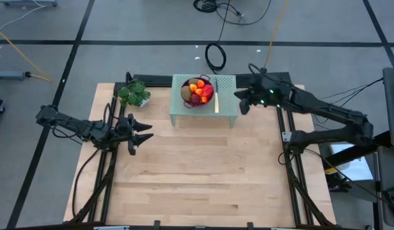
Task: Pick & Place Fruit
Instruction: Return to Home Position
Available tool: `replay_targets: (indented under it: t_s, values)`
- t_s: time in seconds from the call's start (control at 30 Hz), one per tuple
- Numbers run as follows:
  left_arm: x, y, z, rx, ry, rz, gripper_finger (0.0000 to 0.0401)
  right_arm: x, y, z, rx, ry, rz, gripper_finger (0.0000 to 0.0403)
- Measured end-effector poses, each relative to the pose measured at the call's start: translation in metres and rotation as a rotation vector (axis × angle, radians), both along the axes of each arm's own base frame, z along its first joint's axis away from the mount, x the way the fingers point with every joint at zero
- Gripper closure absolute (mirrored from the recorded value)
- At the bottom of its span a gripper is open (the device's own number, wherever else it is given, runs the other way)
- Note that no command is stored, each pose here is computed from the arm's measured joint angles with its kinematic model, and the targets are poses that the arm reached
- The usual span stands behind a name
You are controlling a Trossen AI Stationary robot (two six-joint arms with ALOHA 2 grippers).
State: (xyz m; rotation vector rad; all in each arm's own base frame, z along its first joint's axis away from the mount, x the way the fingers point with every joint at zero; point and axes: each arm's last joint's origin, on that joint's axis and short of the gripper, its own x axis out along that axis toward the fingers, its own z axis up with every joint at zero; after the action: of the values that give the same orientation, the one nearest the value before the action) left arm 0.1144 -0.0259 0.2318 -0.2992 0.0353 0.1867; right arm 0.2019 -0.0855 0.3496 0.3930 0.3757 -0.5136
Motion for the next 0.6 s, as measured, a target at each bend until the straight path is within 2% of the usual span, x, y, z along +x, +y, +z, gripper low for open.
replay_targets:
  t_s: [0.33,0.6]
  values:
    - [0.000,0.001,0.000,0.042,0.007,0.033,0.0203,-0.048,0.023,-0.029,-0.085,-0.108,0.036,0.0403]
    - [0.000,0.001,0.000,0.033,0.005,0.025,0.0203,-0.073,0.031,-0.032,-0.179,-0.112,0.021,0.0403]
